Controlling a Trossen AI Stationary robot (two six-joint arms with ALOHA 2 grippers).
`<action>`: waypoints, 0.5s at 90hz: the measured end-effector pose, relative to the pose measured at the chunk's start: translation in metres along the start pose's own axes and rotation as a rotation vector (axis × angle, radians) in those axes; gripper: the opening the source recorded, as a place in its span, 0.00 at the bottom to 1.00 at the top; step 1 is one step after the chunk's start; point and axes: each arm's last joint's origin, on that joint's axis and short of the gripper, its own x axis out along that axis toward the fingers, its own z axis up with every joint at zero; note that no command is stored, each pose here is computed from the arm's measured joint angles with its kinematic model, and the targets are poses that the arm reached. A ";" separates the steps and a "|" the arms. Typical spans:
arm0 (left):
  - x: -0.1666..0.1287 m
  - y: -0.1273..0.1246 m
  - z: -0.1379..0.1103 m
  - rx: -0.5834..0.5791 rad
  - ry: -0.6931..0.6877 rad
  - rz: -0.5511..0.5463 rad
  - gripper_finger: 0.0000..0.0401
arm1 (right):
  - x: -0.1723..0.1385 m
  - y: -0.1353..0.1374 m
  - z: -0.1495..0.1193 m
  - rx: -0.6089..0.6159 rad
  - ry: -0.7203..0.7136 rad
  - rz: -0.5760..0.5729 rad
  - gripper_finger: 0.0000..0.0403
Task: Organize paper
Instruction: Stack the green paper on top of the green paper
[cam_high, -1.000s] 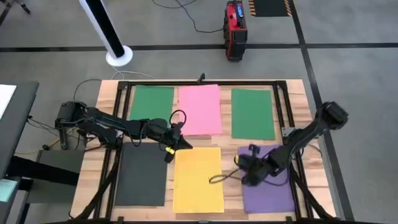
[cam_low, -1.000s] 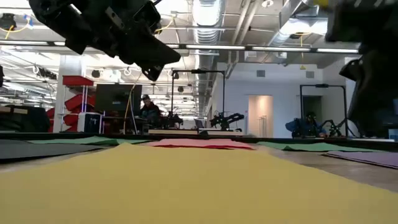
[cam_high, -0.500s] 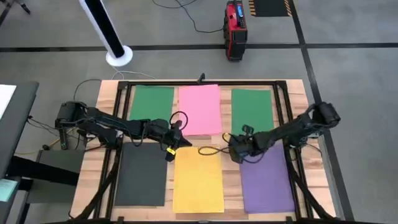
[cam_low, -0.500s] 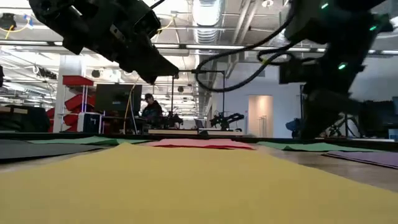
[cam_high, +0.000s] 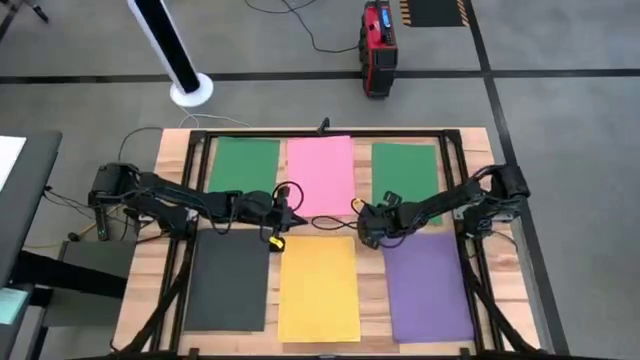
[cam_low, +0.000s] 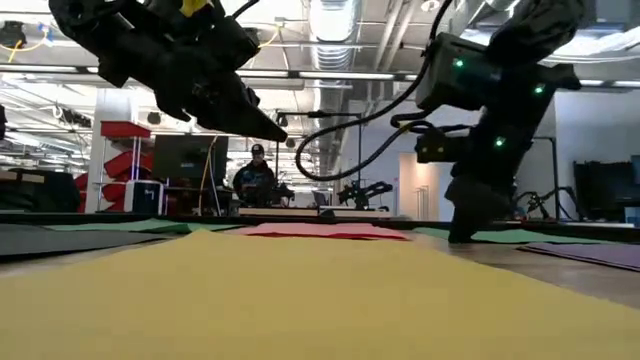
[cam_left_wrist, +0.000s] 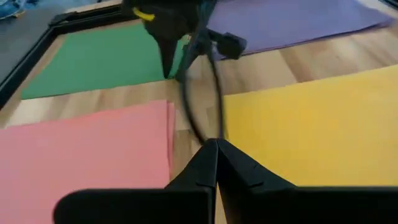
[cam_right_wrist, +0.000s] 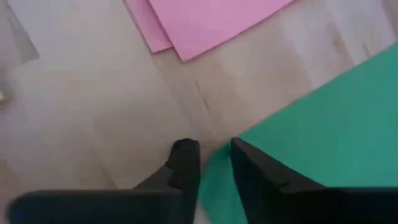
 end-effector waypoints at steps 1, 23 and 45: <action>0.000 0.000 0.000 -0.001 -0.001 0.001 0.00 | 0.000 0.000 0.000 -0.001 -0.005 -0.010 0.09; 0.000 0.006 -0.001 0.018 0.010 0.066 0.00 | -0.004 -0.006 0.002 -0.008 -0.062 -0.093 0.00; 0.000 0.008 0.001 0.144 0.013 0.130 0.00 | -0.030 -0.016 0.010 0.039 -0.136 -0.053 0.00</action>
